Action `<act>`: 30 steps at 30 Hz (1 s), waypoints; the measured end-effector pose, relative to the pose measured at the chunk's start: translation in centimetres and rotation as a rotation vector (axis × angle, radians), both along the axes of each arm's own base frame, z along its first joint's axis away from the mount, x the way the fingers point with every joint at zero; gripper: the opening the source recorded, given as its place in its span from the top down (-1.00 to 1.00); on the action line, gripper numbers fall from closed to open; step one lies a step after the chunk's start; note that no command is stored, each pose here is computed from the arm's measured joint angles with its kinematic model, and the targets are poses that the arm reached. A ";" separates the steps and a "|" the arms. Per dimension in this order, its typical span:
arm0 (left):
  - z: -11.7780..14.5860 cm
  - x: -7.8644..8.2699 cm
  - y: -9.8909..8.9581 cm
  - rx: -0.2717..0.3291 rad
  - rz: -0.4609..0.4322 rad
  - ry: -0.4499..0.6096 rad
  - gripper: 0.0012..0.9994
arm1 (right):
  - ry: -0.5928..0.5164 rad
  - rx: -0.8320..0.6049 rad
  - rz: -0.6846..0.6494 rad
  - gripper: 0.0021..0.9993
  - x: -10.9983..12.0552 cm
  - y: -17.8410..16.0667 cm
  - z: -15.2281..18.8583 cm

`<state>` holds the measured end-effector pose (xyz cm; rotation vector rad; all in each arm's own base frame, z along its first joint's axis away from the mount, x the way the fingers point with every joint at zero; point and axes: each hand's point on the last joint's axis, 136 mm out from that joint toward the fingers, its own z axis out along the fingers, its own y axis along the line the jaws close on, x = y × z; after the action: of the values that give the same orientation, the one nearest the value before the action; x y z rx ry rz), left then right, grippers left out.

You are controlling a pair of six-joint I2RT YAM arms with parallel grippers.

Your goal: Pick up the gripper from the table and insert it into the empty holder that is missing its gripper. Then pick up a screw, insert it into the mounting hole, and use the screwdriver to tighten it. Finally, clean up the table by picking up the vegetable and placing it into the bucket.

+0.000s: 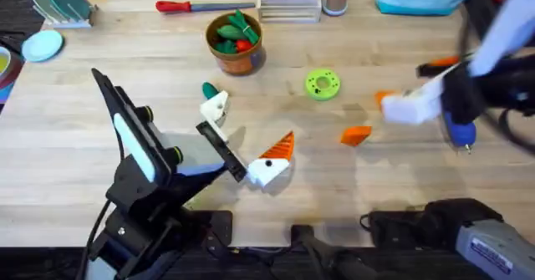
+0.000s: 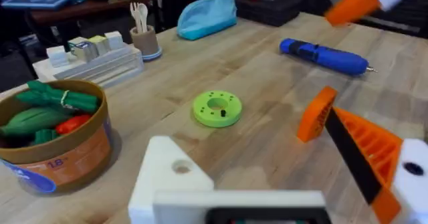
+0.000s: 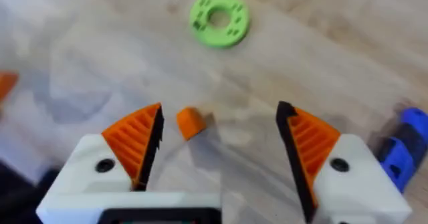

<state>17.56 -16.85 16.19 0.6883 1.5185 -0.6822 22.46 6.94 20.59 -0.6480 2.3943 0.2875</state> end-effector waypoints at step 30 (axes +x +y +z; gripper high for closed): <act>0.0 0.0 0.0 0.000 0.000 0.000 -0.99 | 0.394 -0.373 0.386 -0.53 -1.6 3.1 -10.5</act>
<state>17.57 -16.85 16.20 0.6880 1.5184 -0.6819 20.85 10.02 10.06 -1.3388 2.7107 0.1340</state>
